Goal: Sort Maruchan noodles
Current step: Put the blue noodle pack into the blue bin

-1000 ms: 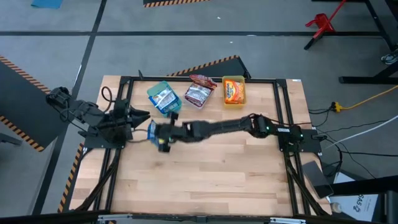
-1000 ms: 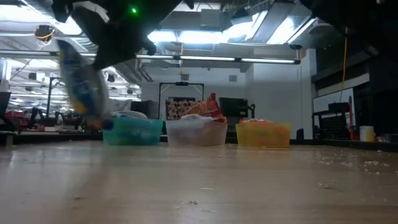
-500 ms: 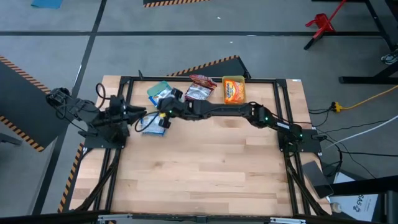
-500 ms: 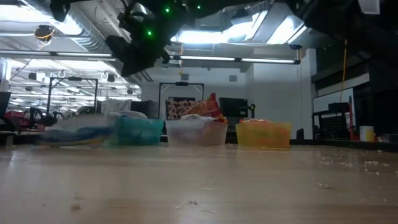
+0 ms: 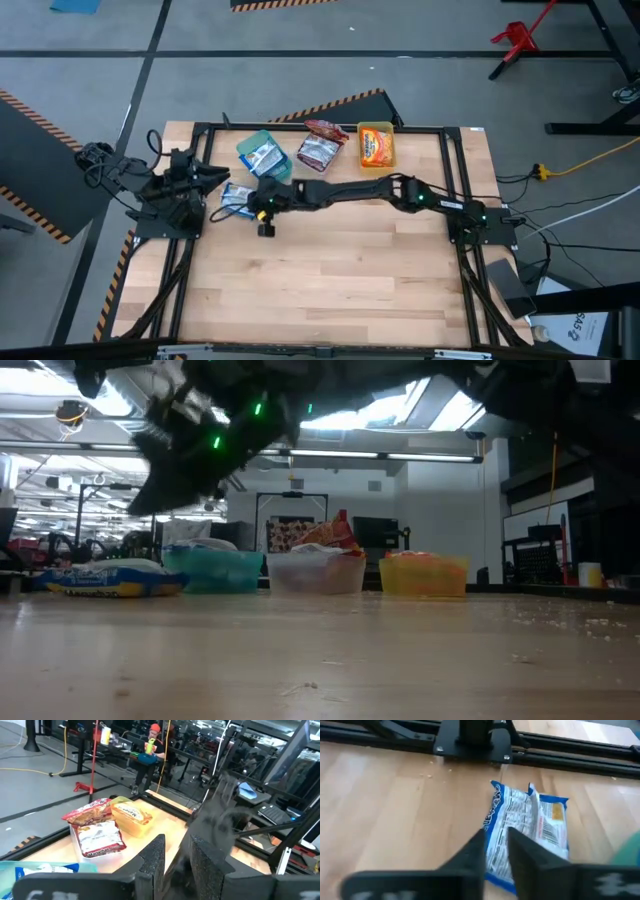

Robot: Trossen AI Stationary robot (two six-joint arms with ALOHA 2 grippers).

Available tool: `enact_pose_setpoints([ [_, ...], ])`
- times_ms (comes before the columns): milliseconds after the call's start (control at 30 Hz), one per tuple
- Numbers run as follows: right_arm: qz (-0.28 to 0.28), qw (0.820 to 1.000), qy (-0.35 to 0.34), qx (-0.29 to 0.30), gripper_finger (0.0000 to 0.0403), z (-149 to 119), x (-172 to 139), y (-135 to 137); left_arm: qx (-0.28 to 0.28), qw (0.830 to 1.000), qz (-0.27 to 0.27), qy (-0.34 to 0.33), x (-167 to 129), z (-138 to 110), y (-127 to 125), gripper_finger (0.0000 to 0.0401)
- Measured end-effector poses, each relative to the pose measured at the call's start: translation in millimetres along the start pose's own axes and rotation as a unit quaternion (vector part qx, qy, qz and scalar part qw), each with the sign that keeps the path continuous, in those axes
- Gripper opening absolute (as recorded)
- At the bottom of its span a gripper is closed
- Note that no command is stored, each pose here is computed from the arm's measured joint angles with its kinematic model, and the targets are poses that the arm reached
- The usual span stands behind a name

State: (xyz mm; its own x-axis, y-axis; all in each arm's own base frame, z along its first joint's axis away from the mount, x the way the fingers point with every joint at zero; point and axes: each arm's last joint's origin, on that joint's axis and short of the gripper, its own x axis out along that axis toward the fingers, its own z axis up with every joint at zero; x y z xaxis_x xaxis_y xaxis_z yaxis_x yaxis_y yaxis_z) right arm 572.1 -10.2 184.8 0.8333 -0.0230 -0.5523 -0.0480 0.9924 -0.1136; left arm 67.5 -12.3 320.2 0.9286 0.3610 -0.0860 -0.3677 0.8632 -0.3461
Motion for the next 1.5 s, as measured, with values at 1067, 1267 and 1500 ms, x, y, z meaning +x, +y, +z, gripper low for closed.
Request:
enact_pose_setpoints([
  [1067, -0.109, 0.987, -0.017, 0.116, 0.0170, -65.5, 62.7, -18.2, 0.038, 0.999, 0.011, 0.022, -0.5, -5.8, 3.5, 0.0082],
  [1267, -0.114, 0.986, -0.005, 0.123, 0.0043, -68.7, 63.5, -14.3, 0.042, 0.999, 0.013, 0.021, -0.5, -5.7, 3.6, 0.0082],
  [1500, -0.124, 0.983, -0.001, 0.137, 0.0006, -69.0, 63.4, -7.0, 0.041, 0.999, 0.012, 0.021, -0.5, -5.7, 3.6, 0.0082],
])
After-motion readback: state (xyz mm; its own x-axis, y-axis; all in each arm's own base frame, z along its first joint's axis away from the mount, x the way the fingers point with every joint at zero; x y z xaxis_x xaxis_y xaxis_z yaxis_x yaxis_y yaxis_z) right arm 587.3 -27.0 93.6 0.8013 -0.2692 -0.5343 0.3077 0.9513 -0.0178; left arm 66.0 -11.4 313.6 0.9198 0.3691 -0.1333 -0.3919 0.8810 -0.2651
